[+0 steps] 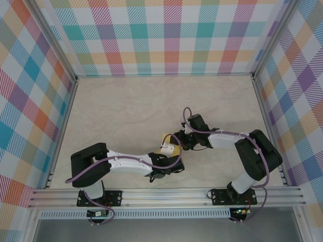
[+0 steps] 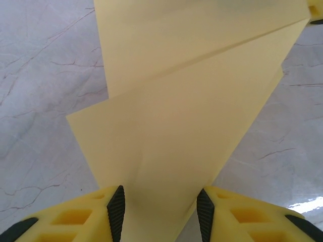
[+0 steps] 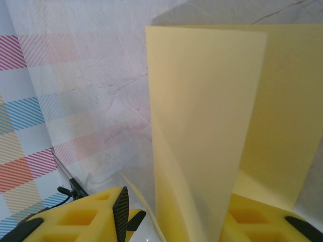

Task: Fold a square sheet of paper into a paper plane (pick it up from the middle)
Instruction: Fourth fold the wing at the center of the table.

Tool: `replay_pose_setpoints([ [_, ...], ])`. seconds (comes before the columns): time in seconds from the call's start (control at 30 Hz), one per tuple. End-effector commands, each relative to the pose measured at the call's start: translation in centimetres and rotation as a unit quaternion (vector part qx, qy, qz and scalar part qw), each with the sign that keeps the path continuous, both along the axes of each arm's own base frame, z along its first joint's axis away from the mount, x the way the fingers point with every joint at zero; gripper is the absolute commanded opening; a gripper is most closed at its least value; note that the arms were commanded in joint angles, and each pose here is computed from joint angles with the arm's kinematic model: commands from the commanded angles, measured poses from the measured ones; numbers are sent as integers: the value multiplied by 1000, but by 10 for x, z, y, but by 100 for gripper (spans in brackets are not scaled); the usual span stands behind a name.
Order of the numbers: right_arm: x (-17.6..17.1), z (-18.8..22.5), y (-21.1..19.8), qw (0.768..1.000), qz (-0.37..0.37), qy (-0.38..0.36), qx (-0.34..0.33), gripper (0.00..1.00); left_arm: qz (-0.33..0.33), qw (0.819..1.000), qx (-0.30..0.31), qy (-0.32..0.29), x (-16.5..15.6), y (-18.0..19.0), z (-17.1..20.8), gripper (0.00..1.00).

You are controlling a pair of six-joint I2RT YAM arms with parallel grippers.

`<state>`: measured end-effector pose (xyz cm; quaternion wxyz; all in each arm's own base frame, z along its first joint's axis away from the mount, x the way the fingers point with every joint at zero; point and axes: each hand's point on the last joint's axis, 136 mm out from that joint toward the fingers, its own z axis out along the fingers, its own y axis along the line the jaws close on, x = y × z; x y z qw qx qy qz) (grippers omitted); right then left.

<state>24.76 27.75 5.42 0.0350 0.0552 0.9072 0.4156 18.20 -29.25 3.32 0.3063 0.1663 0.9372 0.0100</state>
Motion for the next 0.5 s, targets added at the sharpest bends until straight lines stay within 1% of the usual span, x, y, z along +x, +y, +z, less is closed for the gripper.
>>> replay_pose_setpoints([
  [0.0,2,-2,-1,1000,-2,7,-5,42,11,1000,23,-9,0,10,-1,42],
  [0.23,3,-3,-1,1000,-4,9,-5,42,8,1000,17,-4,-3,10,-5,38],
  [0.47,4,-2,0,1000,-4,10,-4,42,5,1000,11,7,-6,7,-11,28],
])
